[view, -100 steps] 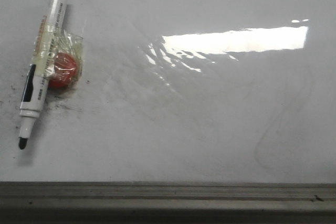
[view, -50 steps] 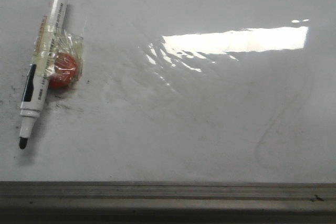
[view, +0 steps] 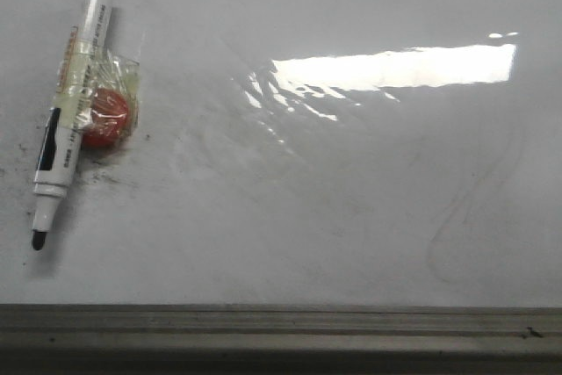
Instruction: Write number 8 on whiteboard
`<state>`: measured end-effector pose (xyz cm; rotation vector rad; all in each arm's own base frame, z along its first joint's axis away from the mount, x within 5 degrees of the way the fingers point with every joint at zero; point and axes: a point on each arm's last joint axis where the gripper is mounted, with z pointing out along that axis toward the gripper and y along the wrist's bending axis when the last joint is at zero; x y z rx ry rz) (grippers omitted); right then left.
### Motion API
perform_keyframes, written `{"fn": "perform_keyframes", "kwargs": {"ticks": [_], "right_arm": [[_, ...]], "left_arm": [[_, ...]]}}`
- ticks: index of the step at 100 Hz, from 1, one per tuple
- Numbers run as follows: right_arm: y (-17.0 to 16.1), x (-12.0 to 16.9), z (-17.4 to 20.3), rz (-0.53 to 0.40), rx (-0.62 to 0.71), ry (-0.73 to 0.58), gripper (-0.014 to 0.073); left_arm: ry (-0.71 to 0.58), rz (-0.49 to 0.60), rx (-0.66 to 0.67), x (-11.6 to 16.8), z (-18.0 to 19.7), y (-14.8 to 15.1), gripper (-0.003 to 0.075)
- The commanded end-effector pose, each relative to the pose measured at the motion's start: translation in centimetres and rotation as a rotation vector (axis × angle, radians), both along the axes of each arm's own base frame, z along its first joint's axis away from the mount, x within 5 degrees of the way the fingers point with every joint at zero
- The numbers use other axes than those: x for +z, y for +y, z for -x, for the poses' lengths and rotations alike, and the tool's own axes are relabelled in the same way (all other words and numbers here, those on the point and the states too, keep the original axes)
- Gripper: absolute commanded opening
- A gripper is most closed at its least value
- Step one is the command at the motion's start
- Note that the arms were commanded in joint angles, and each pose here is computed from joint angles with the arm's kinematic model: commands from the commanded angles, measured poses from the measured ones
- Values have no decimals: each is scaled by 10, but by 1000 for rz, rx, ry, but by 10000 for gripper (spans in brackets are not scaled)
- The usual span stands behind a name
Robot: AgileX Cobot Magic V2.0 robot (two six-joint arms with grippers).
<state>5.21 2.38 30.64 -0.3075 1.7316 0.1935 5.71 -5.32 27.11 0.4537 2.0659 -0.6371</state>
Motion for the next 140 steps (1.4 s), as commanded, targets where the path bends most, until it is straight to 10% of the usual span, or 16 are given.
{"fn": "perform_keyframes", "kwargs": {"ticks": [1,97,140], "right_arm": [[-2,17,-3,-9,-25,-88,295],[-2,15,-36,-15,-69,-35,295],[-2,15,-36,-16,-72,-40,295]], "left_arm": [[-42,103,19,17,-11,-6,314],[60,124,-76,7,-35,-32,318],[197,139,-73,-9,-52,-53,473]]}}
